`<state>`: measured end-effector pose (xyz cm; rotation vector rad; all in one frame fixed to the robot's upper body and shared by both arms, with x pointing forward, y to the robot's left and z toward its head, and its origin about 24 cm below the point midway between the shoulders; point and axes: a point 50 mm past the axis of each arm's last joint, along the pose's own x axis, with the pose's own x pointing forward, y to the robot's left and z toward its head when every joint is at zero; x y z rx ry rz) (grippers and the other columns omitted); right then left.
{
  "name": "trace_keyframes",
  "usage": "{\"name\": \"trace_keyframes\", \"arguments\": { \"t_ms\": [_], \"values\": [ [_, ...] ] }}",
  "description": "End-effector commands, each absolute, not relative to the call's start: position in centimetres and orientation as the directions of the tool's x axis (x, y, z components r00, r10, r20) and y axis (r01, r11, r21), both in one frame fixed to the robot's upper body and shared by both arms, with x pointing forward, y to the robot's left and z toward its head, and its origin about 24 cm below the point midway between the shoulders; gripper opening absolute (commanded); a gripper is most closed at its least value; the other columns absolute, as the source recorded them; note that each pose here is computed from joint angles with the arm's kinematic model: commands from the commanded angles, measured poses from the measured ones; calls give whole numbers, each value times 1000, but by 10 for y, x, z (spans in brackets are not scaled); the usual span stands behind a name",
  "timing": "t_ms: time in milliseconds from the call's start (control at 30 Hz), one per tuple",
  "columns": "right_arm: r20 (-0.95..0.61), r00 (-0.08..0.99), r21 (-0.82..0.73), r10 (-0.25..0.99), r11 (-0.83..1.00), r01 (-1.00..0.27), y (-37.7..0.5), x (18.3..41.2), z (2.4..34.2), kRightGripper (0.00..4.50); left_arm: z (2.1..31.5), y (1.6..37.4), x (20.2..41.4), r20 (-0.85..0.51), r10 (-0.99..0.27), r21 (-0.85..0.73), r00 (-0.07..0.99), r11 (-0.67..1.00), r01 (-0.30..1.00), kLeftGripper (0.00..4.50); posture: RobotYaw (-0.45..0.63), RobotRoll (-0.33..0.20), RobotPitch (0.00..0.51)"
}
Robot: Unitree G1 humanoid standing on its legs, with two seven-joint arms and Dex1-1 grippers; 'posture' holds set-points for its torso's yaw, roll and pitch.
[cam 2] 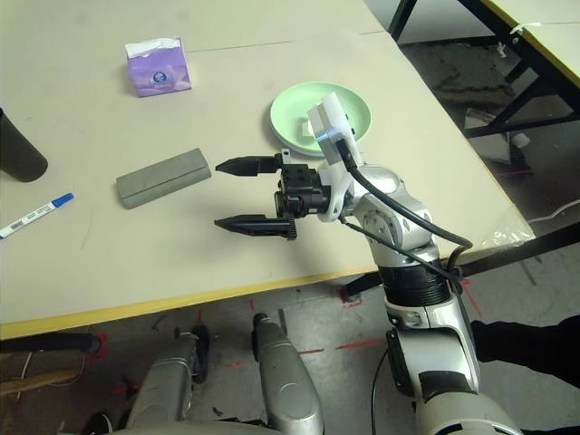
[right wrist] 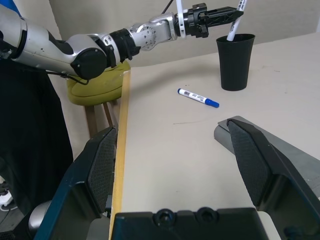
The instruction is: Organize and tidy the items on the table.
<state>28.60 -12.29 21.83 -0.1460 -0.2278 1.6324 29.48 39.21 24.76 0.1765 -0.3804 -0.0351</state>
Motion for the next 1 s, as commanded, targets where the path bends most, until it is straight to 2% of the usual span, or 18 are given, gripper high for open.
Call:
{"name": "trace_keyframes", "arguments": {
  "t_ms": [33, 300, 333, 367, 467, 600, 867, 1000],
  "values": [
    [45, -75, -248, 996, -62, -967, -125, 285, 221, 4500, 246, 396, 289, 367, -48, 175, 929, 984, -18, 1223, -191, 0, 295],
    [43, -73, -254, 996, -59, -965, -125, 287, 223, 4500, 248, 398, 284, 372, -39, 168, 927, 986, -25, 4033, -185, 0, 291],
    [43, -73, -255, 996, -59, -965, -125, 287, 223, 4500, 249, 398, 284, 374, -38, 167, 927, 986, -27, 4353, -185, 0, 291],
    [43, -73, -255, 996, -59, -965, -125, 288, 223, 4500, 249, 398, 284, 374, -38, 166, 927, 986, -27, 4465, -184, 0, 289],
    [44, -73, -257, 996, -59, -965, -124, 289, 224, 4500, 251, 398, 282, 375, -47, 165, 926, 986, -17, 4465, -184, 0, 287],
    [45, -72, -258, 996, -58, -965, -124, 289, 224, 4500, 261, 393, 278, 339, -146, 198, 930, 977, 81, 4465, -185, 0, 287],
    [42, -74, -252, 996, -61, -966, -126, 286, 218, 4500, 307, 380, 257, 133, -457, 312, 880, 862, 400, 4465, -176, 0, 287],
    [14, -71, -251, 997, -65, -966, -126, 286, 211, 4500, 329, 364, 246, -12, -595, 329, 804, 757, 565, 4465, -164, 0, 285]
  ]
}}
